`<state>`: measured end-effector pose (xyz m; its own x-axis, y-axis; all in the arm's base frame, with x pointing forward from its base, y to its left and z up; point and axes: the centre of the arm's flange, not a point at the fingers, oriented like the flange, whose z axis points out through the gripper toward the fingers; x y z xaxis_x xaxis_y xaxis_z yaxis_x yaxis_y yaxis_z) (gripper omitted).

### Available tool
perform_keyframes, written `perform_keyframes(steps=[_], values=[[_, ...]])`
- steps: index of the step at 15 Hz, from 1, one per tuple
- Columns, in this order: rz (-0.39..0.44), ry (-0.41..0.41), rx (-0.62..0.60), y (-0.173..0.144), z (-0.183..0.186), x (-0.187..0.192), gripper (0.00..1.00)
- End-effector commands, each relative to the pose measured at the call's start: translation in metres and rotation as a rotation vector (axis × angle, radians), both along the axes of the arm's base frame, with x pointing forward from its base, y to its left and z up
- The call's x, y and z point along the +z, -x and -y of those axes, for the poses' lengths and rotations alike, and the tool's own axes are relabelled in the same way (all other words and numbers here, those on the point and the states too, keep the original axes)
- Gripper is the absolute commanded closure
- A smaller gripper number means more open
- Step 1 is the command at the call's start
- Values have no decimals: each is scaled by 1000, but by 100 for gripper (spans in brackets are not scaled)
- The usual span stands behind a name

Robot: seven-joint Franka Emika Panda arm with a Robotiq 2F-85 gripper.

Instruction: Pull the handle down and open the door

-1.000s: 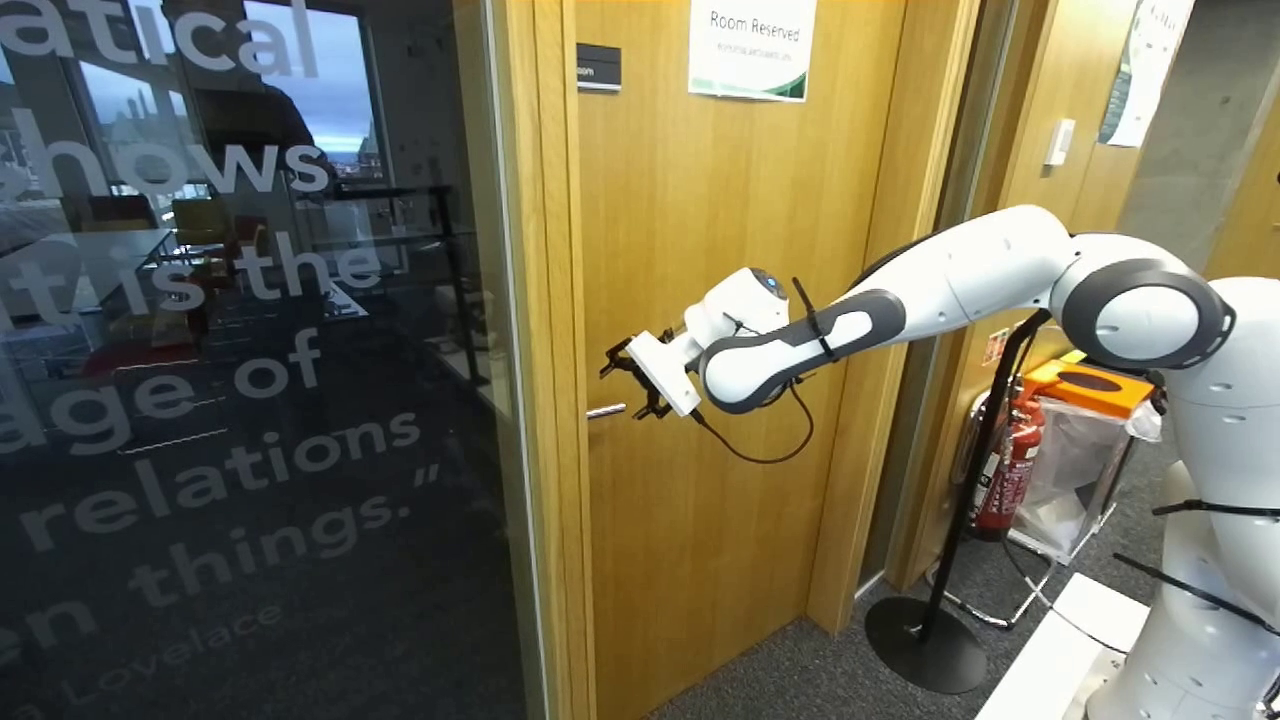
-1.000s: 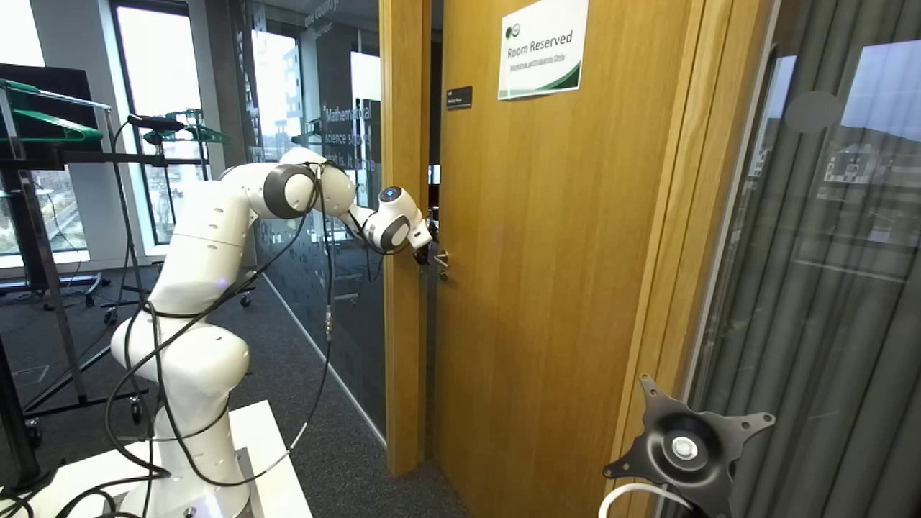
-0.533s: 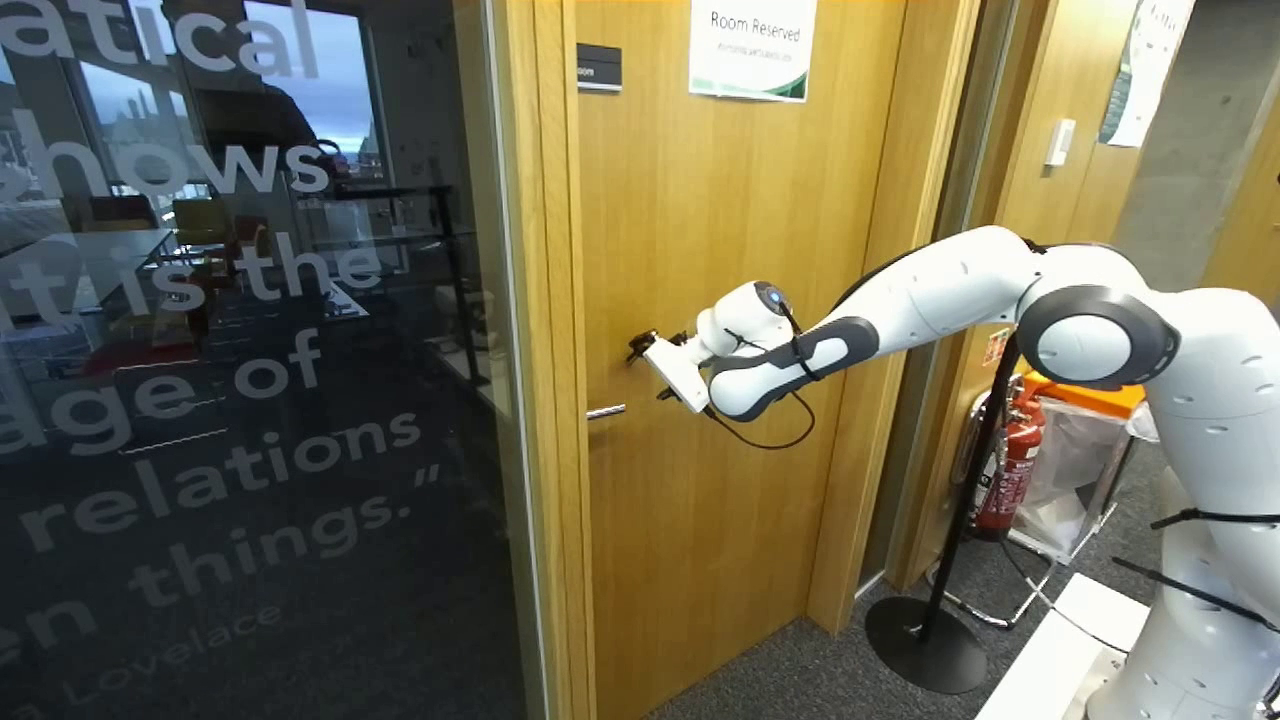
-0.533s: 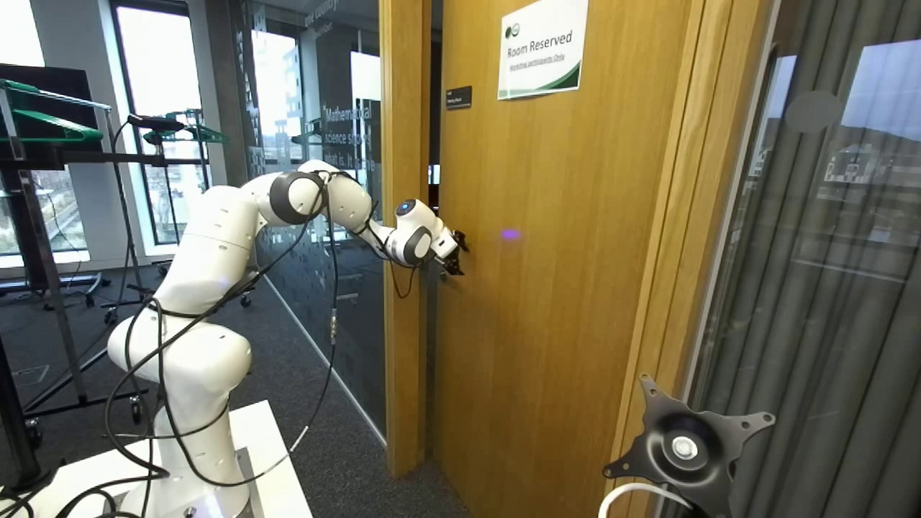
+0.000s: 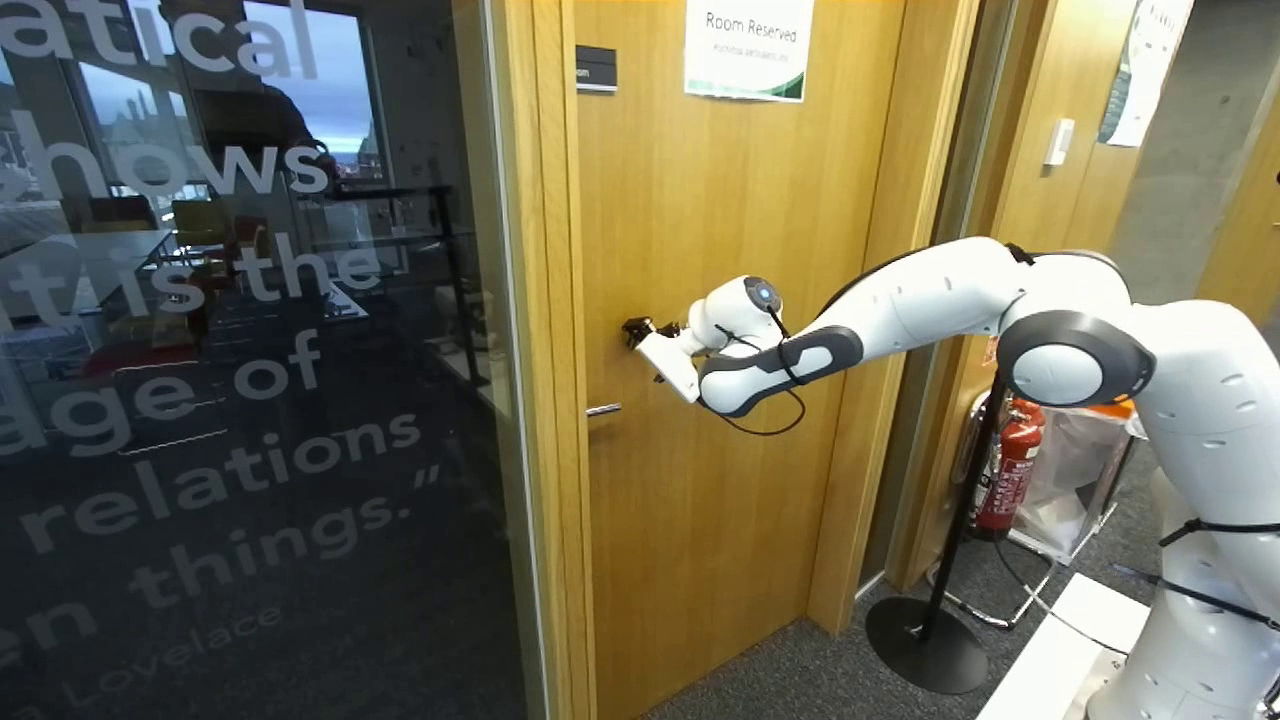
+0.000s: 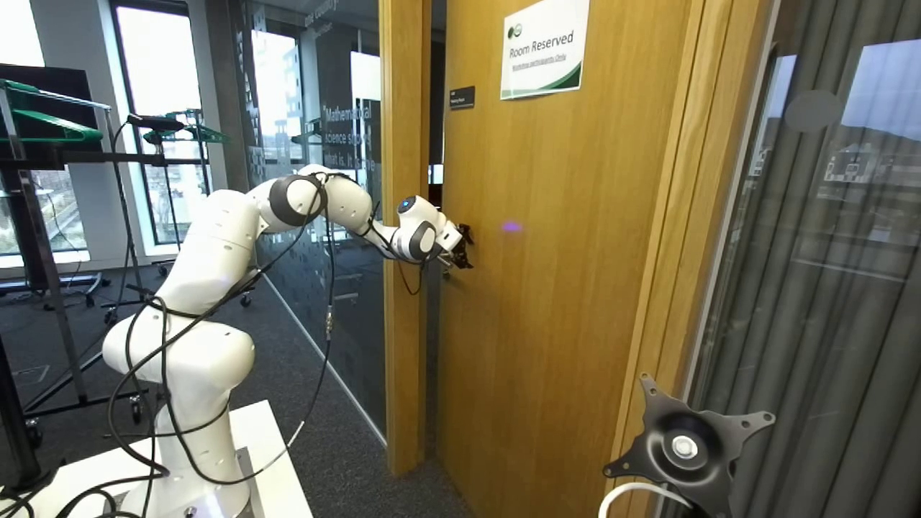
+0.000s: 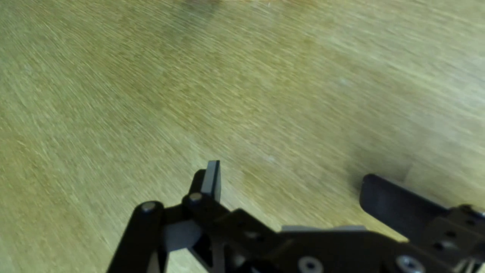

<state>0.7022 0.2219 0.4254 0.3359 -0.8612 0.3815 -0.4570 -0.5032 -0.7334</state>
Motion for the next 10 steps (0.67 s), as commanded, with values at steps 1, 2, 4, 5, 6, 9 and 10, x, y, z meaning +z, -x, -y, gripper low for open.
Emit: perform_keyframes(steps=[1, 2, 4, 5, 6, 9, 10], values=[[34, 19, -12, -35, -20, -4, 0], [37, 29, -10, -41, -24, -9, 0], [28, 39, -16, -54, -28, -27, 0], [22, 43, -17, -58, -30, -35, 0], [15, 46, -21, -61, -36, -41, 0], [2, 59, -31, -67, -44, -53, 0], [0, 62, -33, -69, -46, -54, 0]])
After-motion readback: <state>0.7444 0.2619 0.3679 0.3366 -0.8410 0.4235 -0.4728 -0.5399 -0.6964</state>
